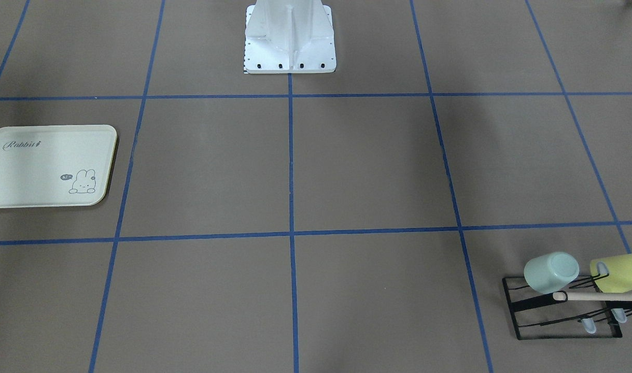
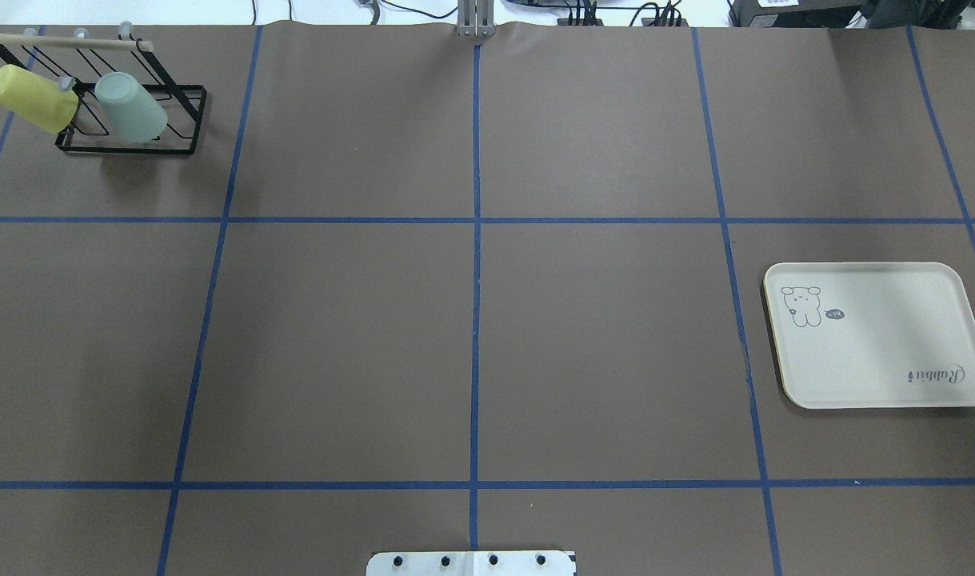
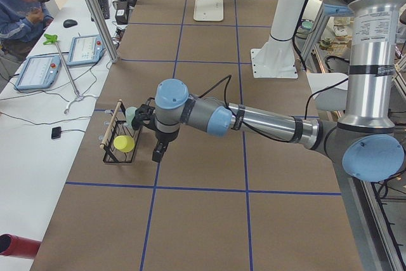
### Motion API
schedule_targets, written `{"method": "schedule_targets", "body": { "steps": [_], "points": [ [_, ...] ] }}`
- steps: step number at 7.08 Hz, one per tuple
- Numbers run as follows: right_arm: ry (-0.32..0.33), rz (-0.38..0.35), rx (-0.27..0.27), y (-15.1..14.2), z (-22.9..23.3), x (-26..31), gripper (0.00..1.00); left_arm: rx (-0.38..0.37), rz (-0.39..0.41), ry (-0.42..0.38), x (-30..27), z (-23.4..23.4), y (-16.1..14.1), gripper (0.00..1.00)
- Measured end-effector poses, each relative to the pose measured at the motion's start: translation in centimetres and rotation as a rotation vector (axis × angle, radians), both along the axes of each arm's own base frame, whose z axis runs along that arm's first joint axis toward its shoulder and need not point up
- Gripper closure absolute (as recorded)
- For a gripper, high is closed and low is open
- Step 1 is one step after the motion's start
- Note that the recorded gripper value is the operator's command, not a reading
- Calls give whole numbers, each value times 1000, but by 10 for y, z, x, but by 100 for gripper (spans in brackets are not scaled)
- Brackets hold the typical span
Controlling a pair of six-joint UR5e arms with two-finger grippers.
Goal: Left arm grabs green cup and hands to right arm on tray
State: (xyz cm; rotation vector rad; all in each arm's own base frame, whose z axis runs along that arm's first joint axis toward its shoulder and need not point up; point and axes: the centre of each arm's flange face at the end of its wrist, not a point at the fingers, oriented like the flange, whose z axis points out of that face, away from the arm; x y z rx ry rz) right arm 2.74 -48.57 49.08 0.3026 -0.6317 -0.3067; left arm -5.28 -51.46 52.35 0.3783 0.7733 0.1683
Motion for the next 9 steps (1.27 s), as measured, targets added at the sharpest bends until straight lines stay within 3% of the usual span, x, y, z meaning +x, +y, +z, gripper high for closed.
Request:
{"method": "schedule_targets", "body": {
  "steps": [1,3,4,7,9],
  "points": [
    [-6,2,35,-6,0,-1,0,51,3,-3,2,-14,-14,0],
    [-64,21,116,-16,16,-6,0,127,3,0,5,-1,-29,0],
    [-103,61,124,-20,11,-15,0,154,-5,14,13,4,-34,0],
    [-207,125,78,-39,-34,-93,0,112,-56,115,73,-48,-75,0],
    [-220,131,67,-43,-48,-121,0,30,-81,175,121,-86,-112,0]
  ]
}}
